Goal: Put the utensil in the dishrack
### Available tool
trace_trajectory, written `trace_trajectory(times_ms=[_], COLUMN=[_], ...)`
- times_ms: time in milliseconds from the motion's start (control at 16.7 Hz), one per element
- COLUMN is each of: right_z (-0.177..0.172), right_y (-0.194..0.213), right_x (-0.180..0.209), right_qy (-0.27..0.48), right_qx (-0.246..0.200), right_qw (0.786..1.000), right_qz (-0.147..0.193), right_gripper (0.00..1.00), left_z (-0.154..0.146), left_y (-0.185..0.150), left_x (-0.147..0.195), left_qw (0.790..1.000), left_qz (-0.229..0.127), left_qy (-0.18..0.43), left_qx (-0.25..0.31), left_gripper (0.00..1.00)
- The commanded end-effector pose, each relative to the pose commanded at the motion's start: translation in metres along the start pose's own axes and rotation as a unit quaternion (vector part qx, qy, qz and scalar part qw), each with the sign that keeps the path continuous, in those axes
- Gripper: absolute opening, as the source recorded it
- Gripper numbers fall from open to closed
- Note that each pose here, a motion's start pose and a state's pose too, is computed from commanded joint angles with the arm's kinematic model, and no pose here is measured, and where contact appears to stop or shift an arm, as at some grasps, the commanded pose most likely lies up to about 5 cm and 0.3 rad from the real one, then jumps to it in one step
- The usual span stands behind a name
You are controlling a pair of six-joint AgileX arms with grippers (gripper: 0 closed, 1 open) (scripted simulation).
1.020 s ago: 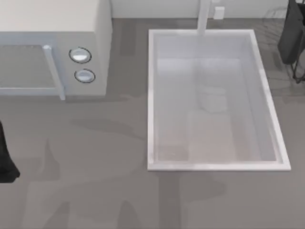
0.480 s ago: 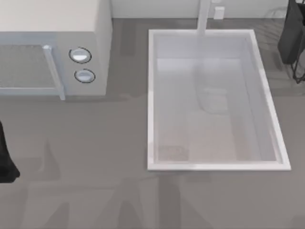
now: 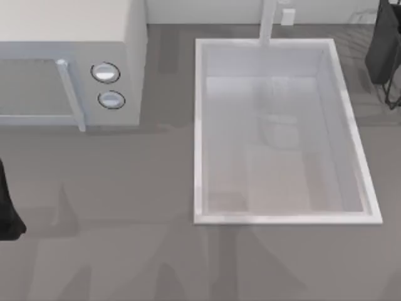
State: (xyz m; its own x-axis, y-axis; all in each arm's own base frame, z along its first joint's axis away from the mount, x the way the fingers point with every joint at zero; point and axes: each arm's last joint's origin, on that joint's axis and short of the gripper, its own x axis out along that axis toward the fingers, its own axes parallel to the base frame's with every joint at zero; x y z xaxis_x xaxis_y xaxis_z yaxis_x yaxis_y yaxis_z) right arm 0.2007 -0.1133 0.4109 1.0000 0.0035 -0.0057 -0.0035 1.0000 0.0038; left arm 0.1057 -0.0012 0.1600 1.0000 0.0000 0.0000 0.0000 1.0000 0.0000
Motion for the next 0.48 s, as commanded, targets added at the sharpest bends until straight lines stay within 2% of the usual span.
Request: trace_trajectory(times_ms=[240, 480], right_z=[-0.037, -0.101], right_y=[-0.020, -0.025], right_x=[0.062, 0.129], right_qy=[0.003, -0.007], right_qx=[0.001, -0.005], right_qw=[1.000, 1.000], right_qz=[0.000, -0.006], right_gripper=[0.00, 0.00], left_z=[0.000, 0.000], left_y=[0.000, 0.000], left_x=[0.000, 0.000], left_qw=[1.000, 1.000], left_qz=[0.000, 0.000], left_qy=[0.000, 0.000], left_qx=[0.000, 0.000], left_gripper=[1.00, 1.00])
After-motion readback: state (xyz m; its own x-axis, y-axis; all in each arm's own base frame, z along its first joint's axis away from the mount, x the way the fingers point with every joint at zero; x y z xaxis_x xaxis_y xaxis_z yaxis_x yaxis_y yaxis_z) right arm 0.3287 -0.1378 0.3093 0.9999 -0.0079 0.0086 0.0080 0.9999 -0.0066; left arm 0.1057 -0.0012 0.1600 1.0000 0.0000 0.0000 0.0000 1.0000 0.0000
